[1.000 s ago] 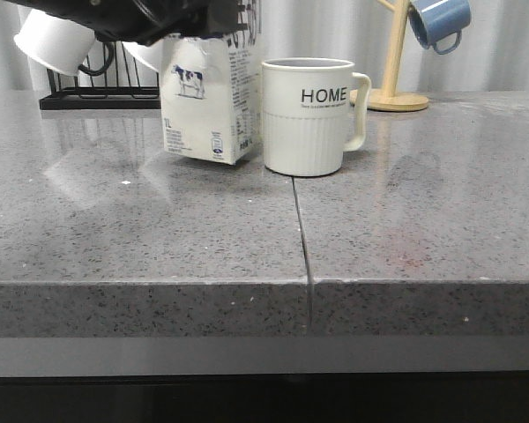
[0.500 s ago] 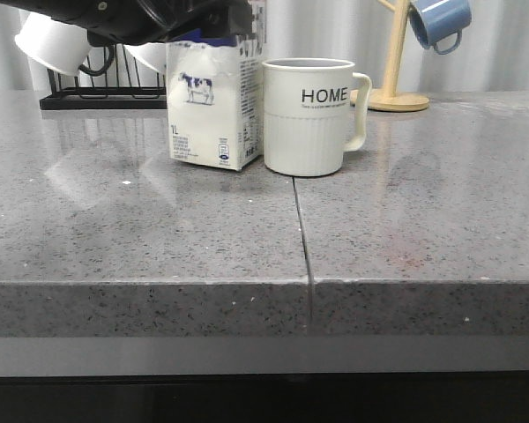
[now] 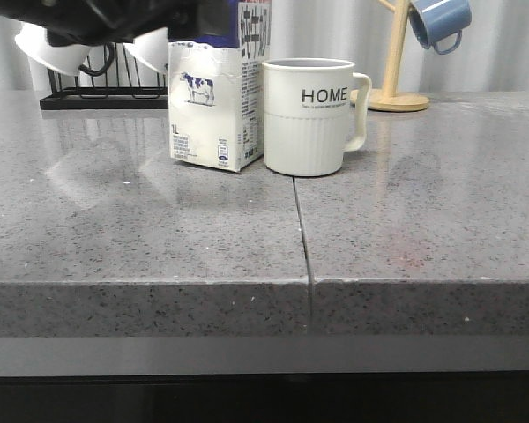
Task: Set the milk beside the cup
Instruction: 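Open the left gripper and lift it away from the carton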
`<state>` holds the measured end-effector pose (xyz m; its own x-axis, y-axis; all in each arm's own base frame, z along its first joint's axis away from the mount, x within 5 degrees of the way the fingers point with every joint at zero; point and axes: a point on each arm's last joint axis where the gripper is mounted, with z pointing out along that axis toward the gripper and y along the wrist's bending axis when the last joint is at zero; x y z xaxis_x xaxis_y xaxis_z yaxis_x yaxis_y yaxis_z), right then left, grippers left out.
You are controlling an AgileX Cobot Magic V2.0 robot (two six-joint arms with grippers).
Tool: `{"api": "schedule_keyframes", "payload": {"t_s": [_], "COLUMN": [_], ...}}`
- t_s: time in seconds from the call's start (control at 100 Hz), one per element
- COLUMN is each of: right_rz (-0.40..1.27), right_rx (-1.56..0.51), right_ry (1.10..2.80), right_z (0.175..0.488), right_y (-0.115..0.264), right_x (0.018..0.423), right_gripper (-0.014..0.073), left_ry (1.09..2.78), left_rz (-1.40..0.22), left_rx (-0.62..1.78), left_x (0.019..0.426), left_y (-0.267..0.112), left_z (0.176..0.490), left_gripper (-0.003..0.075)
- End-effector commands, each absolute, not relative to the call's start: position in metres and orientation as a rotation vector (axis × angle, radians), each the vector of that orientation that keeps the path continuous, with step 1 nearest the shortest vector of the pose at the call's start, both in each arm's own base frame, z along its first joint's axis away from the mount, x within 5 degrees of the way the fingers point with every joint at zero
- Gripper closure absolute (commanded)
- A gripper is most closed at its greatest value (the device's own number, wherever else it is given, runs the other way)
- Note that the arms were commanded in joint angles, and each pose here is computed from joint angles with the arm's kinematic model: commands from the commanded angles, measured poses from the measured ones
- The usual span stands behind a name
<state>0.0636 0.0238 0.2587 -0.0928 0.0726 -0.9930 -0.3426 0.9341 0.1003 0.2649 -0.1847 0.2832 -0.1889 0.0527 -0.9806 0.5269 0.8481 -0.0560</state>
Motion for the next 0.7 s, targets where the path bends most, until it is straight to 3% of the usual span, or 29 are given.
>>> {"api": "schedule_keyframes", "payload": {"t_s": [0.0,0.09,0.26,0.32,0.69], "right_rz": [0.362,0.362,0.362,0.362,0.362], "right_rx": [-0.204,-0.204,-0.204,-0.204,-0.204], "right_ry": [1.538,1.538,1.538,1.538,1.538], "right_z": [0.274,0.274,0.274,0.274,0.274], "right_y": [0.024,0.024,0.024,0.024,0.024], "right_x": [0.063,0.063,0.063,0.063,0.063], "right_gripper": [0.0661,0.0661,0.0661,0.0661,0.0661], "left_ry": [1.586,1.592,1.61,1.618,1.606], "left_rz": [-0.463,-0.45,-0.401,-0.38,-0.247], "left_rx": [0.435,0.435,0.377,0.353,0.205], "left_x": [0.249,0.239,0.228,0.224,0.185], "left_y": [-0.176,-0.163,-0.13,-0.119,-0.057], "left_z": [0.315,0.322,0.336,0.34,0.339], "left_gripper": [0.0099,0.0232,0.0629,0.0734,0.0741]}}
